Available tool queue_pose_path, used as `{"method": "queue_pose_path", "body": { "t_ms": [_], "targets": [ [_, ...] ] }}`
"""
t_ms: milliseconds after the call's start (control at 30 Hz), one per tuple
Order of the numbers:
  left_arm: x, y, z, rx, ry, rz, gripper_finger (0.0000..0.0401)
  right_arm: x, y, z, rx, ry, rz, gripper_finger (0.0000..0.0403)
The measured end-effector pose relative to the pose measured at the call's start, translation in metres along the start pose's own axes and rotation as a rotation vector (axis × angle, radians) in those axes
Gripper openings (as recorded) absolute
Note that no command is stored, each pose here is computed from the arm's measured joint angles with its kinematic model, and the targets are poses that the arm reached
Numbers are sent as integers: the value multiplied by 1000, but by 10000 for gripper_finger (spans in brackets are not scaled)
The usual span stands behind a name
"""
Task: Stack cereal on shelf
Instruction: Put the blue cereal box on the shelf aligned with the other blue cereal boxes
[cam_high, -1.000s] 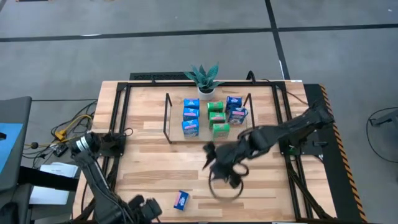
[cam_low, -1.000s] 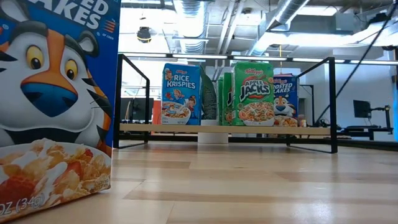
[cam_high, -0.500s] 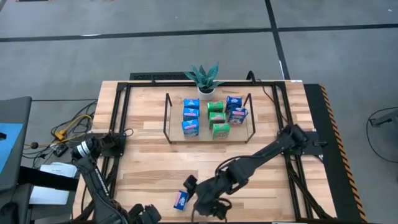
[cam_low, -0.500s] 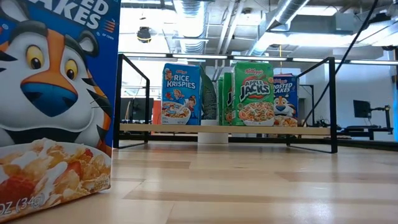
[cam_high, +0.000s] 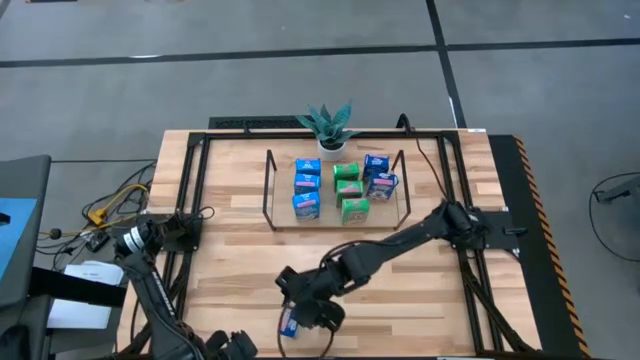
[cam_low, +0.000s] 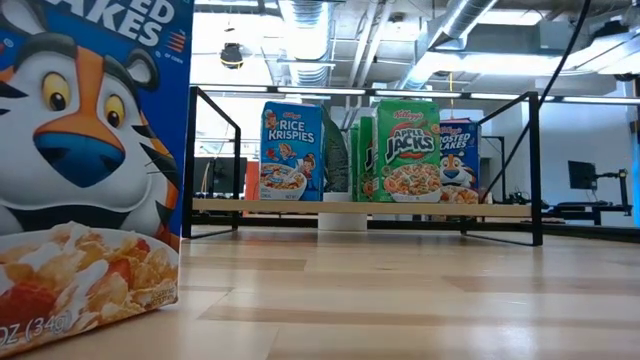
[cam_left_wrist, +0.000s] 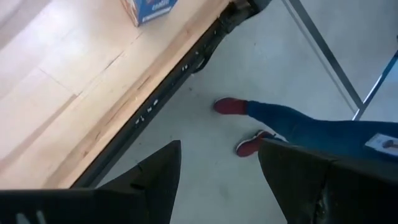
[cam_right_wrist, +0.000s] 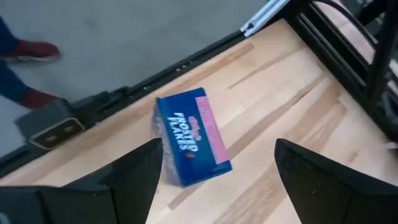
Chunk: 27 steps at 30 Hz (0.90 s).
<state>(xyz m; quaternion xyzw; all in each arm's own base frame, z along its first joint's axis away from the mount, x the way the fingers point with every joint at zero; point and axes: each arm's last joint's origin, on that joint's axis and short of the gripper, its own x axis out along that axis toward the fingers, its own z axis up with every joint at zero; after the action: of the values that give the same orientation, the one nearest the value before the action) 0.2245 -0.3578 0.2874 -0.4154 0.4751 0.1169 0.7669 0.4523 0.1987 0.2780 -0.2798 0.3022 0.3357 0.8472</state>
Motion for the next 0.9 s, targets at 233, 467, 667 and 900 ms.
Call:
{"method": "queue_pose_path", "body": {
  "t_ms": [233, 467, 667, 900],
  "targets": [
    [0, 4, 3, 16, -38, 37, 203, -4, -21, -12, 32, -61, 76, 332],
    [0, 6, 4, 29, -71, 59, 203, 14, -21, -20, 49, -86, 149, 337],
    [0, 8, 5, 36, -86, 72, 203, 41, -15, -29, 44, -70, 161, 334],
    [0, 10, 6, 63, -106, 88, 203, 40, -17, -30, 55, -62, 158, 334]
  ]
}}
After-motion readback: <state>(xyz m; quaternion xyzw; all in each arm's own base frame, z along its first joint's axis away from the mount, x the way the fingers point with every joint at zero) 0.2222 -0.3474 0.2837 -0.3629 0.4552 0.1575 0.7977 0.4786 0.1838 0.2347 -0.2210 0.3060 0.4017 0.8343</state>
